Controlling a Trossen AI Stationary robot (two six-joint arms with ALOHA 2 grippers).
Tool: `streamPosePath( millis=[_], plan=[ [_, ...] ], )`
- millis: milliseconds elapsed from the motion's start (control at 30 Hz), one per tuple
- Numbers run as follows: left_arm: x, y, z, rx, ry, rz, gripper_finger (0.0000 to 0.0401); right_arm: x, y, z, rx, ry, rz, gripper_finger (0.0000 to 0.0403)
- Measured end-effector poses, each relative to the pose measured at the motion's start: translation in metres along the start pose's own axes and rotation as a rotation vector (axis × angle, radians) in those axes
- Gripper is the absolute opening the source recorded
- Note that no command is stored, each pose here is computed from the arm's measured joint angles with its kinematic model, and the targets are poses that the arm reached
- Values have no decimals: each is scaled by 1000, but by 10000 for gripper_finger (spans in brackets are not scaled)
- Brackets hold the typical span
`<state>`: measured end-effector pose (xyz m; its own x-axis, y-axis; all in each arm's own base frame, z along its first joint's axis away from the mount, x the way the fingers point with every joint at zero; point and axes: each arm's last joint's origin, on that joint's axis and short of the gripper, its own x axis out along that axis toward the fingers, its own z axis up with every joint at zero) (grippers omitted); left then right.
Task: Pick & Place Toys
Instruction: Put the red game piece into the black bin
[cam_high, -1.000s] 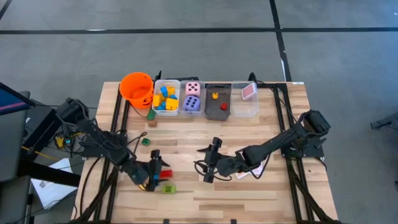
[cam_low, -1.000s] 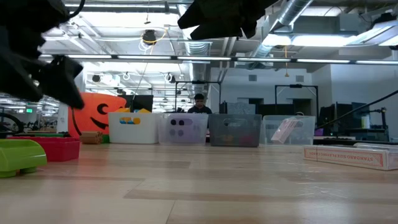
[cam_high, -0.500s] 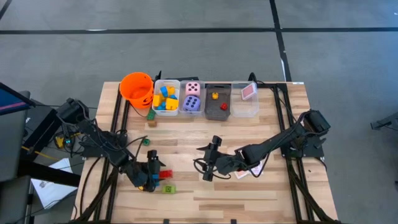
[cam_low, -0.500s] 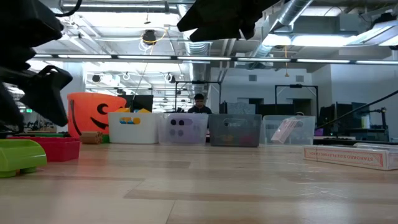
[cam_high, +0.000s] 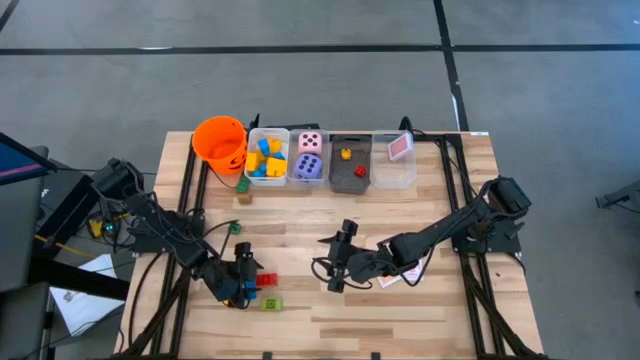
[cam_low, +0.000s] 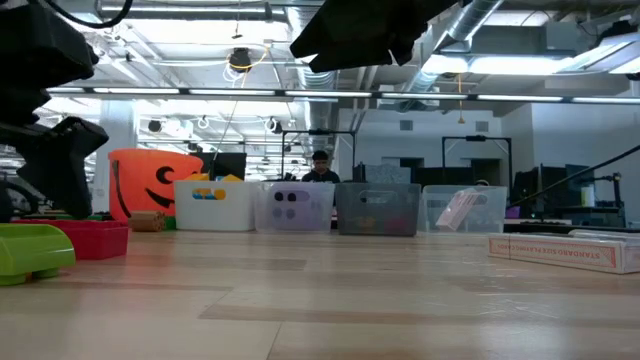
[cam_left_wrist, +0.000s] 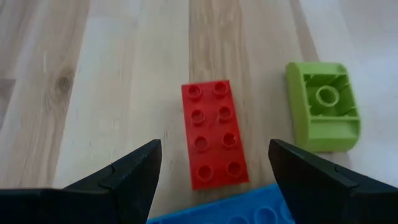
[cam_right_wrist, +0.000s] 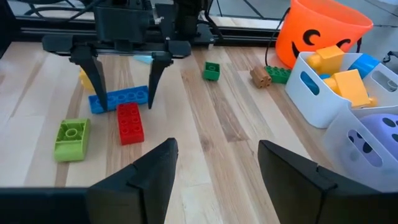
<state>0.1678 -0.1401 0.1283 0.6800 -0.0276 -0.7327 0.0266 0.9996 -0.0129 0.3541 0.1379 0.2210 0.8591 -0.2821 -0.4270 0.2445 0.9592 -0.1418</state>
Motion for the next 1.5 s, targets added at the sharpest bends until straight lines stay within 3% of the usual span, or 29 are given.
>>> streamPosePath(
  millis=[200, 567, 767, 967, 1033, 1167, 1367, 1500],
  plan=[
    [11, -1, -8, 21, 46, 31, 288, 0, 0, 0, -1, 1, 0, 221],
    [19, -4, -11, -47, 42, 46, 277, 0, 0, 0, 0, 0, 0, 221],
    [20, -4, -11, -50, 32, 50, 228, 0, 0, 0, 0, 0, 0, 221],
    [20, -4, -10, -51, 21, 54, 136, 0, 0, 0, 0, 0, 0, 221],
    [20, -5, -9, -62, 6, 42, 132, 0, 0, 0, -1, 0, -1, 221],
    [21, -5, 3, -124, -118, 63, 132, 1, -1, 1, -63, -7, -3, 221],
    [11, 3, 43, -161, -391, 42, 132, 7, -10, 7, -170, -42, -26, 221],
    [-5, 15, 61, -240, -495, 27, 132, 10, -14, 9, -362, -46, -27, 221]
  ],
)
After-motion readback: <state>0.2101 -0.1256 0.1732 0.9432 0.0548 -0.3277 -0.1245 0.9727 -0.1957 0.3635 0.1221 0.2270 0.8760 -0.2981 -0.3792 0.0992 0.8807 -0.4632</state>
